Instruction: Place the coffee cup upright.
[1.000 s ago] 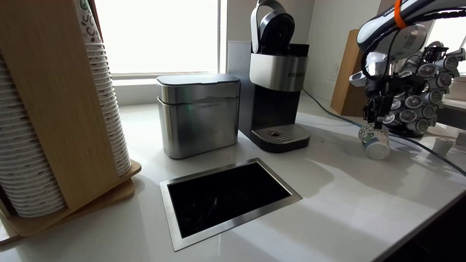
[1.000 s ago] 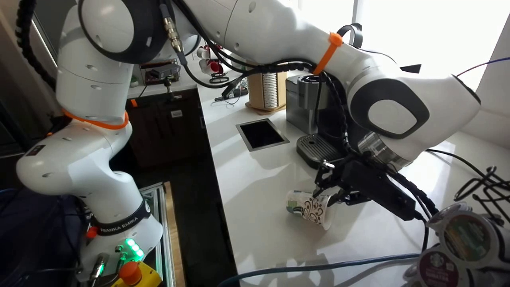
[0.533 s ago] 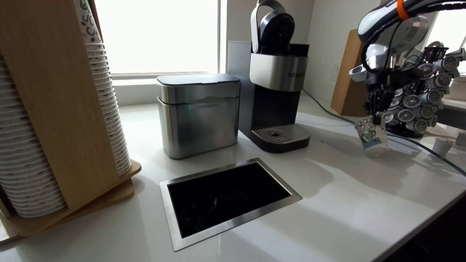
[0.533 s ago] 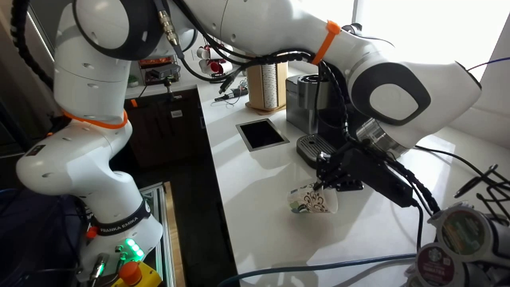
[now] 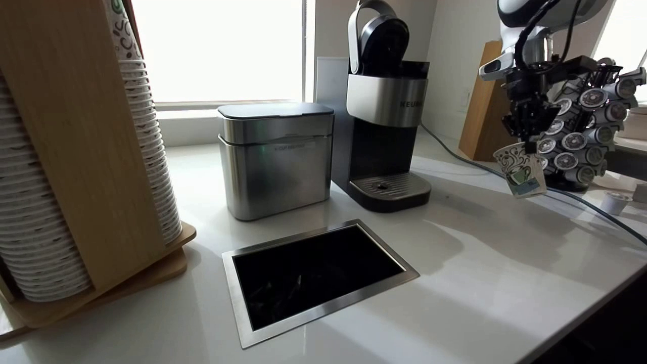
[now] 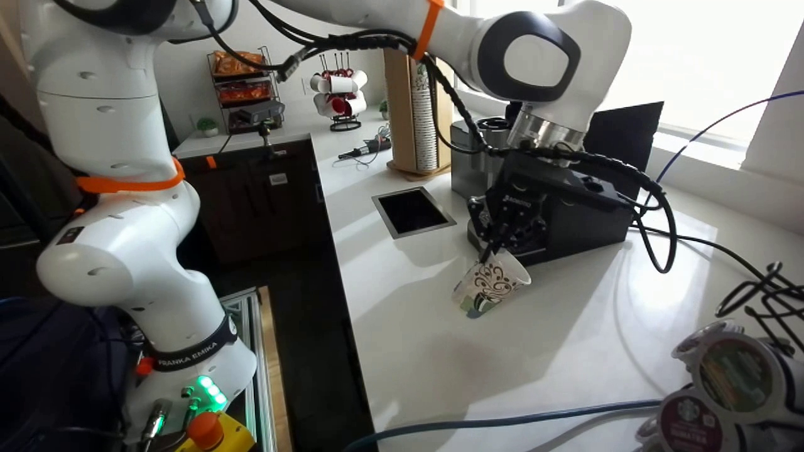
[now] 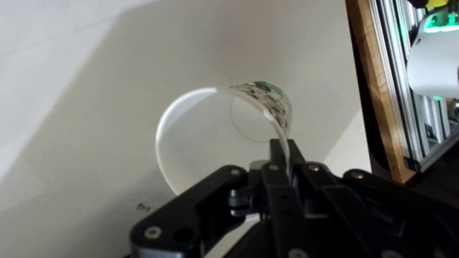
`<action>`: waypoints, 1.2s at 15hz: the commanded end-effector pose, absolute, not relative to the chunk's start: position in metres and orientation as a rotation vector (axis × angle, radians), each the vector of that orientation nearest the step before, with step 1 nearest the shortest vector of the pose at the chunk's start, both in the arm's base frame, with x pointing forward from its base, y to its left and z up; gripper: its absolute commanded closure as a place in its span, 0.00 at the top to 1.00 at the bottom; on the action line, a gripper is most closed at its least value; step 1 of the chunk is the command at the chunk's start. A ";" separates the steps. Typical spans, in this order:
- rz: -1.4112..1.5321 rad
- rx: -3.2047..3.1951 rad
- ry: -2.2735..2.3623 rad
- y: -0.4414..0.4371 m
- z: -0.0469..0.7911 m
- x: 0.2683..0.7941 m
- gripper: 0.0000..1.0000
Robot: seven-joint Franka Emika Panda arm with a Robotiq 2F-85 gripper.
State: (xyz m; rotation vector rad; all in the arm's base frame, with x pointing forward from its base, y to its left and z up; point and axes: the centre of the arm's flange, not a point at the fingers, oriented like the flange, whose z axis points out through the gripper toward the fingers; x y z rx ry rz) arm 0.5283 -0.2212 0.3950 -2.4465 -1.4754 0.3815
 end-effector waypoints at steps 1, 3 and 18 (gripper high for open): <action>0.375 -2.586 -1.631 -0.183 0.389 0.501 0.01; 0.272 -2.663 -1.713 -0.175 0.390 0.502 0.01; -0.560 -3.125 -1.638 -0.187 0.373 0.485 0.01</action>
